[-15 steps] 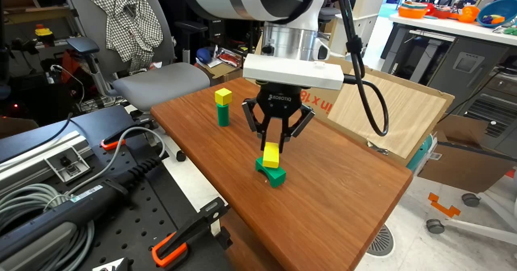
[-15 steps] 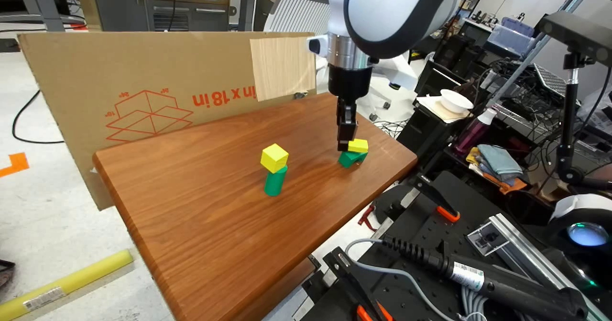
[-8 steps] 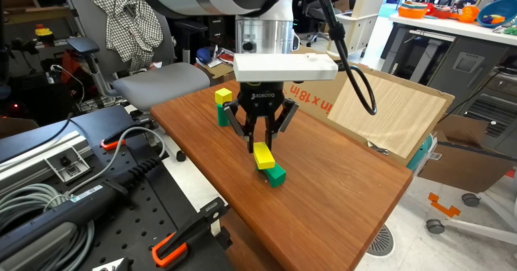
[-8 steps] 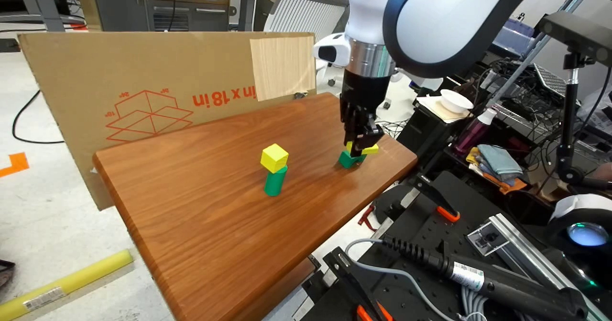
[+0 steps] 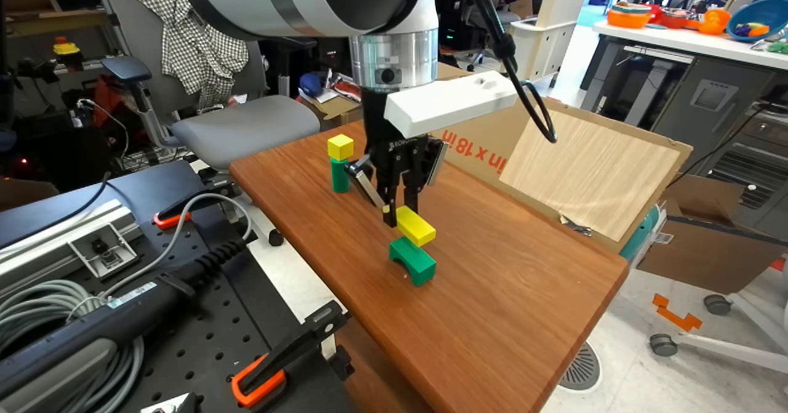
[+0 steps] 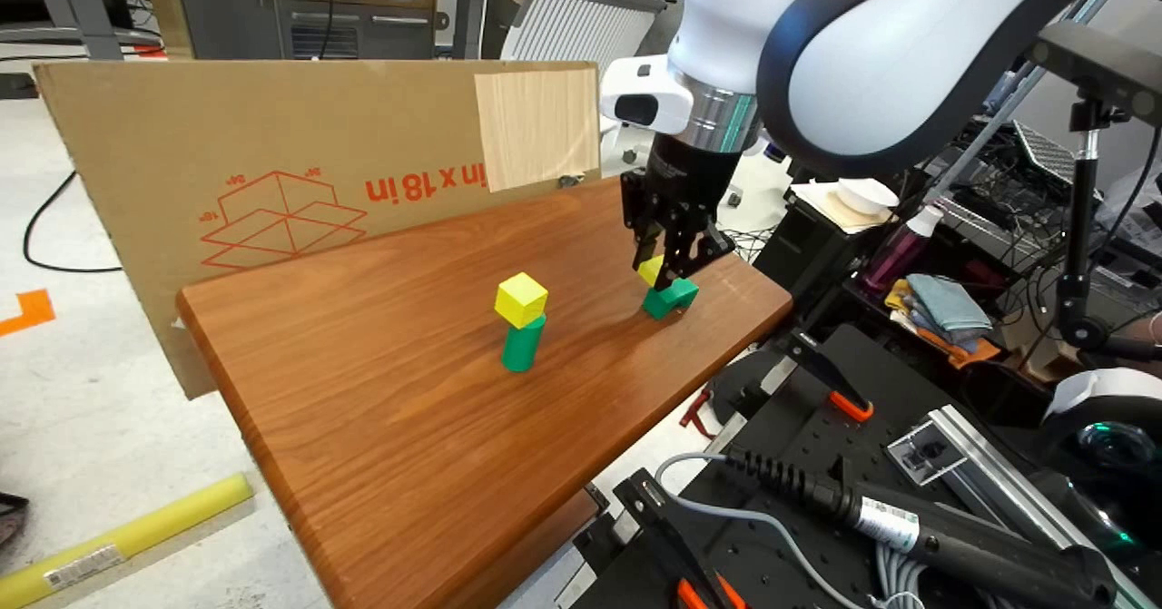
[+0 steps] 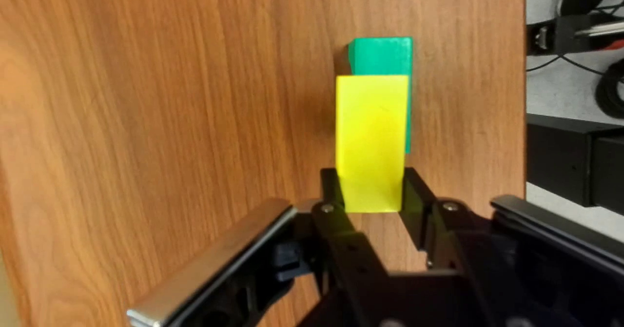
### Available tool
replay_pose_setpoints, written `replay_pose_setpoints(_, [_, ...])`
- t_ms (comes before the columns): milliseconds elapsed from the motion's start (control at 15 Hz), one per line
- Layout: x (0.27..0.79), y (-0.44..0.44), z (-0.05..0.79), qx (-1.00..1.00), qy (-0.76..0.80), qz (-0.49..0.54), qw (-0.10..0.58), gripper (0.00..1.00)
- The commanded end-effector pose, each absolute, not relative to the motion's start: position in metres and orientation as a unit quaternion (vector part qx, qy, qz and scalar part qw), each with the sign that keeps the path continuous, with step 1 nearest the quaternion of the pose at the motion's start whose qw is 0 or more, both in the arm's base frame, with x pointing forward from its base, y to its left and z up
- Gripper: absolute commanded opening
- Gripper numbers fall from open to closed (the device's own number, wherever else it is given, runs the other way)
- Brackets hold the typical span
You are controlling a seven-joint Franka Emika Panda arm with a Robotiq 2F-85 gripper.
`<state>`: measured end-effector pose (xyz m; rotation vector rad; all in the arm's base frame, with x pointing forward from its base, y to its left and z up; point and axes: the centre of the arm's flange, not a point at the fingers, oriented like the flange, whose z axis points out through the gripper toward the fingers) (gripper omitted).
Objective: Move the rectangular block backward, place the yellow rectangular block above it, then place the yellow cube at the top of the stack
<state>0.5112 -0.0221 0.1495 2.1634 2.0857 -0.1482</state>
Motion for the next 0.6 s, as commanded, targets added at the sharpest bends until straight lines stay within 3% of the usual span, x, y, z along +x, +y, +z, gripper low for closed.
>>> replay_pose_setpoints(0, [0.502,-0.036,0.152,0.68,0.73,-0.022,0.069,0.08])
replay_pose_setpoints(533, [0.496,-0.056,0.142,0.698,0.713,-0.018,0.064,0.08])
